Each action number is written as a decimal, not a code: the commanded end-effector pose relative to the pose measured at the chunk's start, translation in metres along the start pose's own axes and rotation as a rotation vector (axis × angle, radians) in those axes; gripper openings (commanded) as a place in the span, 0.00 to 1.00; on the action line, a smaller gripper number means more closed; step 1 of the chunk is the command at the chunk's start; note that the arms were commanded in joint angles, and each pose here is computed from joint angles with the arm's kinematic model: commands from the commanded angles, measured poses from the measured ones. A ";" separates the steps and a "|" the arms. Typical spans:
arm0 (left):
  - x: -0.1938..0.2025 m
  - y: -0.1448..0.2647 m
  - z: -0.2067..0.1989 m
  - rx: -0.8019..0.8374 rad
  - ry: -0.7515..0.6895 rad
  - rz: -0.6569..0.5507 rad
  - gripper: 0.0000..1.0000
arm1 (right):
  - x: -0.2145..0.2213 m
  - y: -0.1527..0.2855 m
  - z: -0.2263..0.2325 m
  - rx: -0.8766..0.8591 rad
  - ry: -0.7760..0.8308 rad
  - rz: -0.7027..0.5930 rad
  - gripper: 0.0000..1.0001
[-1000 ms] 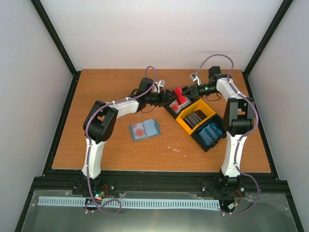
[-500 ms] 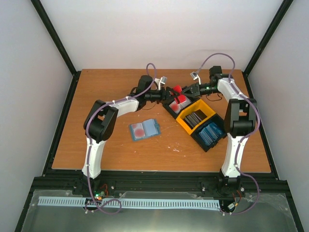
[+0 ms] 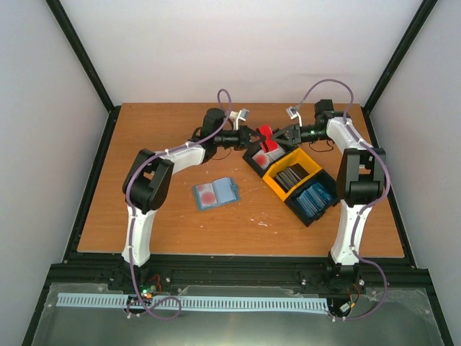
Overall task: Put the credit cards into the card holder
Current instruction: Pick up the credit card from the storage box.
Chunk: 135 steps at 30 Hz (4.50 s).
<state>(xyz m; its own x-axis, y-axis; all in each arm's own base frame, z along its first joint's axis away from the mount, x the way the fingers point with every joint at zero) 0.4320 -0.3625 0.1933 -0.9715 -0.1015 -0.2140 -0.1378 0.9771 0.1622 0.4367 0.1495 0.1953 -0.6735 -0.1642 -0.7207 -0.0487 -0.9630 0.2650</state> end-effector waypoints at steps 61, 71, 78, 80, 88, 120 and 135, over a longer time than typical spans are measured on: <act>0.005 0.049 -0.109 0.227 -0.253 -0.034 0.01 | -0.026 -0.005 0.046 -0.077 0.122 -0.059 0.23; 0.017 0.045 -0.121 0.271 -0.310 0.008 0.01 | -0.039 -0.003 0.063 -0.149 0.130 -0.095 0.21; 0.024 0.038 -0.117 0.262 -0.328 0.028 0.01 | -0.047 -0.002 0.075 -0.203 0.144 -0.113 0.20; 0.024 0.037 -0.115 0.256 -0.324 0.029 0.01 | -0.049 -0.002 0.079 -0.210 0.151 -0.114 0.20; 0.013 0.023 -0.101 0.214 -0.255 0.048 0.02 | -0.053 -0.002 0.081 -0.219 0.147 -0.112 0.12; -0.005 0.008 -0.021 -0.028 -0.117 0.007 0.01 | -0.031 0.036 -0.029 0.221 -0.079 -0.075 0.03; 0.010 0.057 -0.013 -0.195 -0.144 -0.130 0.01 | -0.005 0.008 -0.036 0.344 -0.115 0.072 0.03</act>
<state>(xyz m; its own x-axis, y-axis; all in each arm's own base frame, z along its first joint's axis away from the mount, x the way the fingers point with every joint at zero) 0.4137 -0.3292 0.1912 -0.9468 -0.1330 -0.2932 -0.2241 0.9261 0.3036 0.4663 0.1208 0.1807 -0.7725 -0.1290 -0.6218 -0.2454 -0.8424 0.4797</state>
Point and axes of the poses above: each gripper's point midway between its finger pads, its own y axis back along the fingers, its own z axis along the line the jaws close on, x = y × z, the point moved 3 cm from there along y, back along the fingers, and after that the axes turned 13 degrees about y, right-handed, at the moved point
